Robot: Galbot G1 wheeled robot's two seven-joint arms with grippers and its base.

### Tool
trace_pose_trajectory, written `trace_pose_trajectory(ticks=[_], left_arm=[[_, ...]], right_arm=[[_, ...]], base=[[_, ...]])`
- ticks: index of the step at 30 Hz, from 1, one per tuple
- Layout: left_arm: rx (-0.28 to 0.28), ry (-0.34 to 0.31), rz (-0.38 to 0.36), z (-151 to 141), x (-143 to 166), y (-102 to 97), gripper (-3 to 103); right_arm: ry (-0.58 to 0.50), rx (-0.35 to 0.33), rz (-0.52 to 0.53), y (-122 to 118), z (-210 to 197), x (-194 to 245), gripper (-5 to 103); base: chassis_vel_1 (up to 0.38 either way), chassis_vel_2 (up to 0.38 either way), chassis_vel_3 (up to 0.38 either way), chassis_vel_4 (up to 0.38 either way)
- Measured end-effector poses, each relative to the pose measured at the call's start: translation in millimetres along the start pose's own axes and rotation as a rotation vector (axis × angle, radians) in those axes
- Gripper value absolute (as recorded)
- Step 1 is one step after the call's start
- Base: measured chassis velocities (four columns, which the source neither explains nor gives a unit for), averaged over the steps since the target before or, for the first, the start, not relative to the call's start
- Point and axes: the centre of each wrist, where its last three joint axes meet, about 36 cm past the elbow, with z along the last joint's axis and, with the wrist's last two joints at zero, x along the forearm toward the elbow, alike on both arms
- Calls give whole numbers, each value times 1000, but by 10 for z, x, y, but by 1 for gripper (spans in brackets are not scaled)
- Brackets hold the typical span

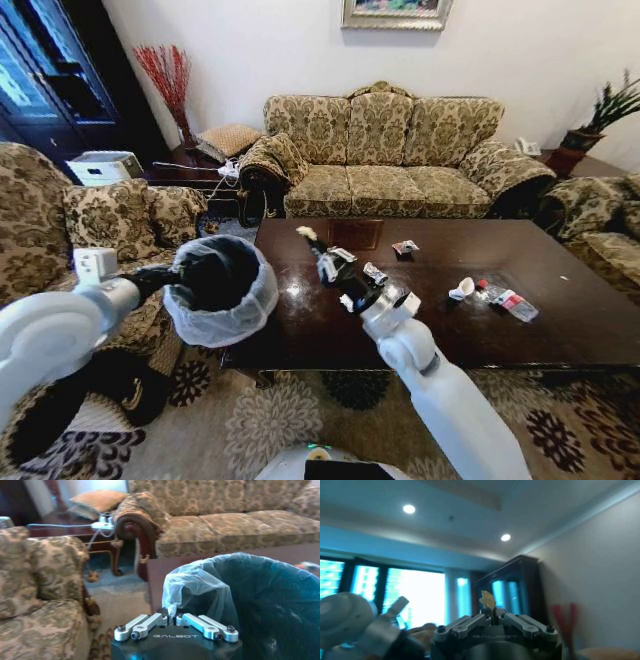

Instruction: Move to the front of the table and place the trash on the table into the trash bin.

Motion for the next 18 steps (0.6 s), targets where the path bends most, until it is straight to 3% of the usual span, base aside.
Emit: trace_pose_trajectory(ticks=[4, 6, 16, 18], left_arm=[[-1, 8, 29, 63, 48, -102, 3], [1, 8, 30, 79, 54, -110, 3], [10, -1, 32, 133, 94, -137, 3], [10, 0, 32, 135, 93, -137, 3]], right_arm=[[54, -3, -63, 133, 60, -75, -3], [70, -3, -73, 161, 77, -78, 2], [117, -6, -87, 249, 148, 0, 46], [107, -5, -84, 248, 136, 8, 46]], base=[[0, 0, 0, 0], [0, 0, 0, 0], [0, 0, 0, 0], [0, 0, 0, 0]])
